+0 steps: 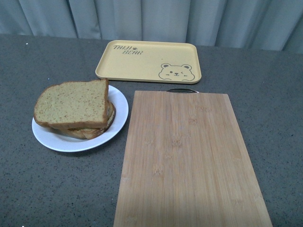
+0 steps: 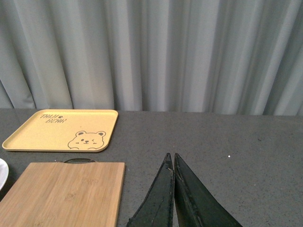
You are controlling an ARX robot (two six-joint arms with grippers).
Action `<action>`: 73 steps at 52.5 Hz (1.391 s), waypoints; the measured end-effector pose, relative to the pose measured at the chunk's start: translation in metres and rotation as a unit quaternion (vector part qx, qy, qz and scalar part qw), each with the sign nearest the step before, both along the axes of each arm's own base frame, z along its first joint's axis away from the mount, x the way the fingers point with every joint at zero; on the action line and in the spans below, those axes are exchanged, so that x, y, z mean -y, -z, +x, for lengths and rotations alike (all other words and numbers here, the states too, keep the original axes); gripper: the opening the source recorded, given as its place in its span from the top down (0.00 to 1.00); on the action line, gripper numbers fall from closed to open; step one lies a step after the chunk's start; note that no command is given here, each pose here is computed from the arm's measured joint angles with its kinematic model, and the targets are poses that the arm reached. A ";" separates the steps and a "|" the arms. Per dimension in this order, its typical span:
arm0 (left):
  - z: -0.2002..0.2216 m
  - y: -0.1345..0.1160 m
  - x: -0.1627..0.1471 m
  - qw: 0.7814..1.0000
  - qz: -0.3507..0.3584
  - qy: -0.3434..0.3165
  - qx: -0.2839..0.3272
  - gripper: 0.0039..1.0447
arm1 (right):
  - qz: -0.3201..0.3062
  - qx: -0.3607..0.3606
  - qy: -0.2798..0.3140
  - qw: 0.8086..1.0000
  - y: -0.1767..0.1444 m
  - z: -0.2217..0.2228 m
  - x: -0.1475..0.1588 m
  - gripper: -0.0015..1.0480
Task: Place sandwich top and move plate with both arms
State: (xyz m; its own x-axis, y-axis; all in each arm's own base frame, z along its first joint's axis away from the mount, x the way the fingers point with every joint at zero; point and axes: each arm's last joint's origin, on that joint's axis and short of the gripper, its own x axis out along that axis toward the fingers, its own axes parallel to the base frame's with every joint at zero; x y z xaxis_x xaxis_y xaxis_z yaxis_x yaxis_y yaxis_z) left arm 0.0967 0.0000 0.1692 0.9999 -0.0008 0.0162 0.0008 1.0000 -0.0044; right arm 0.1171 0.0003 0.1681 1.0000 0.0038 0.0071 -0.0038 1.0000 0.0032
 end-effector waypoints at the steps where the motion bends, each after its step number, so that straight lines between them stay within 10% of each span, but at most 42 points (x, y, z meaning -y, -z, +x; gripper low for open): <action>1: 0.000 0.000 0.000 1.000 0.000 0.000 0.000 0.06 | 0.000 0.000 0.000 1.000 0.000 -0.001 0.000 0.99; 26: 0.000 0.000 0.000 1.000 0.000 0.000 0.000 0.06 | 0.000 -0.008 0.000 1.000 0.004 -0.018 0.000 0.99; 54: 0.000 0.000 0.000 1.000 0.000 0.000 0.000 0.06 | -0.001 -0.002 0.000 1.000 0.003 -0.019 0.000 0.11; 73: 0.000 0.001 0.000 0.999 -0.017 -0.013 -0.036 0.06 | -0.001 -0.002 0.000 1.000 0.003 -0.019 0.000 0.09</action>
State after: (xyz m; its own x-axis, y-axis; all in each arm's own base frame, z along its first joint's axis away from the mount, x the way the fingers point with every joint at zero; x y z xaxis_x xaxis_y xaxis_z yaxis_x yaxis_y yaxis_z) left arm 0.0971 0.0000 0.1682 0.9981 0.0237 -0.0562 -0.0258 0.9989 -0.0379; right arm 0.0977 0.0003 0.1650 1.0000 0.0042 0.0021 -0.0042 1.0000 0.0021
